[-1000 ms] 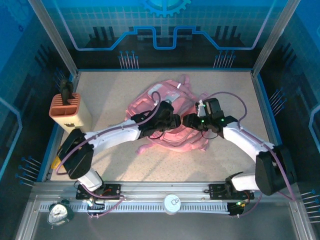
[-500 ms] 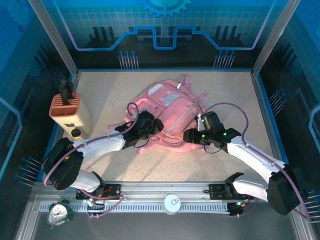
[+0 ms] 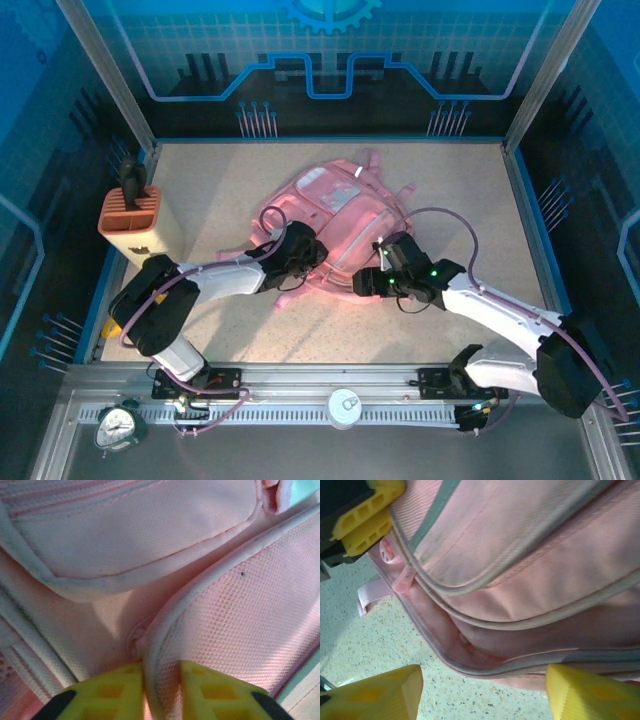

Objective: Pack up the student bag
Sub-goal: Zip the student bag at the center of the table.

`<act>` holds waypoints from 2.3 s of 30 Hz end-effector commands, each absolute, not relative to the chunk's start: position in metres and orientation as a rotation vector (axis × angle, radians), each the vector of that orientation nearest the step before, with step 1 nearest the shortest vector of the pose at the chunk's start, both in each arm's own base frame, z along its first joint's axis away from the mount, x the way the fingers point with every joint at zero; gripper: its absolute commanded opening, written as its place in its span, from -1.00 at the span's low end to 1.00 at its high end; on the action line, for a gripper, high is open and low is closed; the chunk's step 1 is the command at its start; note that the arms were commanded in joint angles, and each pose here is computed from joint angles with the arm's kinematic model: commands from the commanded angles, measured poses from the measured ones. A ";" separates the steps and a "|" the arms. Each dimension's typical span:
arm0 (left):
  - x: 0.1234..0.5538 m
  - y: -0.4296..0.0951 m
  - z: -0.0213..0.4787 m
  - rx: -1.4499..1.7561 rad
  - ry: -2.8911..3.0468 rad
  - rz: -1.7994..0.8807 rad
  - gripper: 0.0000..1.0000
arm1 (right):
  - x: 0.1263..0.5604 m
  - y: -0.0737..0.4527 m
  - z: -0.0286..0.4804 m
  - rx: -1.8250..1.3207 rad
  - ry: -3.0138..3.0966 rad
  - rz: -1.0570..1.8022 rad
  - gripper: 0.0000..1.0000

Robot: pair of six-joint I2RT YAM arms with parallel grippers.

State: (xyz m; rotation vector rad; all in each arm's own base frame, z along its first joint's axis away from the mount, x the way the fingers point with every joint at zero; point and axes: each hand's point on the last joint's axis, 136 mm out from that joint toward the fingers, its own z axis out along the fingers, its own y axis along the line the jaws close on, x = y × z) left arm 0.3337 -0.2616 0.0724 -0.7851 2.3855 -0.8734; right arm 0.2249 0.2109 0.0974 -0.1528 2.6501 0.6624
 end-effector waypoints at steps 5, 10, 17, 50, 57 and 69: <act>0.343 -0.292 0.112 -0.759 2.266 -1.121 -0.98 | 0.231 0.232 0.111 -0.027 2.622 0.659 0.34; 0.334 -0.306 0.130 -0.709 2.259 -1.157 -1.00 | 0.239 0.243 0.114 0.026 2.590 0.602 0.25; 0.330 -0.313 0.138 -0.688 2.255 -1.184 -1.00 | 0.255 0.254 0.103 0.099 2.522 0.548 0.08; 0.328 -0.298 0.135 -0.645 2.271 -1.007 -1.00 | 0.271 0.261 0.067 0.021 2.537 0.340 -0.98; 0.344 -0.268 0.129 -0.684 2.265 -0.959 -1.00 | 0.250 0.240 0.065 0.017 2.573 0.330 -1.00; 0.352 -0.222 0.121 -0.650 2.303 -0.795 -1.00 | 0.233 0.186 0.079 -0.101 2.588 0.174 -1.00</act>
